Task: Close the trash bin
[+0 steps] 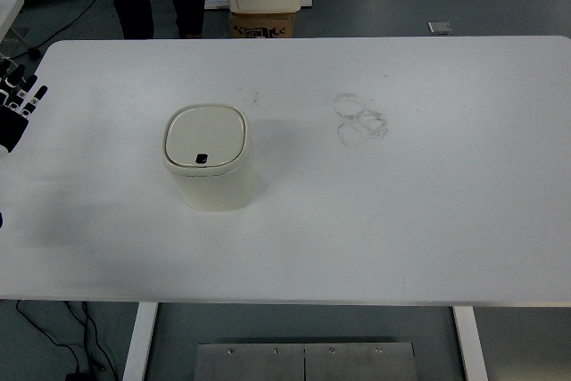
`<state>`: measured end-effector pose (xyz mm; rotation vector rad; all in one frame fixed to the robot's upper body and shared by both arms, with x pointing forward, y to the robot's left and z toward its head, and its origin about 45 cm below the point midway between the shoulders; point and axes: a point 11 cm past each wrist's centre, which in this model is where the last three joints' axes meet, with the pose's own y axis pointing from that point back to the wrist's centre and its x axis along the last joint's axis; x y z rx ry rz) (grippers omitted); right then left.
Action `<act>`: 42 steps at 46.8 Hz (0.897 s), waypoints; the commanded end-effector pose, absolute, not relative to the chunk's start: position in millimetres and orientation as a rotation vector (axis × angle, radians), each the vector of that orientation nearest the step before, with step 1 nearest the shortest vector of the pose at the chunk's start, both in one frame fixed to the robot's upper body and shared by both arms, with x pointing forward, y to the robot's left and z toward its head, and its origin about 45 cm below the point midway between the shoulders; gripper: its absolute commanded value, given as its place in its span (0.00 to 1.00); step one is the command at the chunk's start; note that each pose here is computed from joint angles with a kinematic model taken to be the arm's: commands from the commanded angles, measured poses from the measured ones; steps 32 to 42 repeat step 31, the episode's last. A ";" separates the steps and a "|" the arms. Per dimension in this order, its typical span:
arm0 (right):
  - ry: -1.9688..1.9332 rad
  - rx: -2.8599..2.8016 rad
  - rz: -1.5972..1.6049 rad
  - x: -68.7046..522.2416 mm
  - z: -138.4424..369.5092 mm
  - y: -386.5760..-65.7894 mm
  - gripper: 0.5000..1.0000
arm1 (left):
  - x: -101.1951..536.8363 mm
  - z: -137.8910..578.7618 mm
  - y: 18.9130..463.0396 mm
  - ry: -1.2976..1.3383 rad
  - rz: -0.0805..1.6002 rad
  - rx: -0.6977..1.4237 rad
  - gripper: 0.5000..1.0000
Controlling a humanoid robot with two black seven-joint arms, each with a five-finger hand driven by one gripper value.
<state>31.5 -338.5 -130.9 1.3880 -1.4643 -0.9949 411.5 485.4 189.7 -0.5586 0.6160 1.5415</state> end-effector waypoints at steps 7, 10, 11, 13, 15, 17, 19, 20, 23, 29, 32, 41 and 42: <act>-1.465 1.389 -0.994 32.3 -130.8 -338.5 0.98 | 409.9 188.7 487.0 0.617 1.545 -0.556 1.00; -1.464 1.388 -0.995 31.4 -130.9 -338.5 0.98 | 411.5 191.9 487.6 0.610 1.543 -0.558 1.00; -1.464 1.390 -0.993 32.2 -130.8 -338.4 0.98 | 411.8 192.9 488.1 0.607 1.543 -0.557 1.00; -1.465 1.389 -0.994 32.2 -130.8 -338.5 0.98 | 412.6 194.6 488.4 0.604 1.542 -0.558 1.00; -1.466 1.385 -0.993 31.4 -130.9 -338.8 0.98 | 413.4 196.1 488.6 0.600 1.541 -0.556 1.00; -1.464 1.391 -0.997 31.7 -131.0 -337.5 0.98 | 413.8 196.7 488.4 0.599 1.540 -0.557 1.00; -1.461 1.391 -1.001 30.7 -131.2 -336.8 0.98 | 413.8 196.6 488.3 0.600 1.539 -0.556 1.00; -1.461 1.391 -1.001 30.7 -131.2 -336.8 0.98 | 413.8 196.6 488.3 0.601 1.539 -0.556 1.00; -1.460 1.387 -1.005 30.3 -131.3 -336.9 0.98 | 413.5 197.4 489.7 0.598 1.542 -0.555 1.00; -1.456 1.384 -1.008 29.8 -131.5 -336.9 0.98 | 413.5 197.6 489.8 0.597 1.542 -0.556 1.00; -1.459 1.383 -1.007 29.9 -131.4 -337.4 0.98 | 413.0 196.8 489.9 0.599 1.542 -0.554 1.00; -1.459 1.383 -1.007 29.9 -131.4 -337.4 0.98 | 413.0 196.8 489.9 0.599 1.542 -0.554 1.00; -1.459 1.383 -1.007 29.9 -131.4 -337.4 0.98 | 413.0 196.8 489.9 0.599 1.542 -0.554 1.00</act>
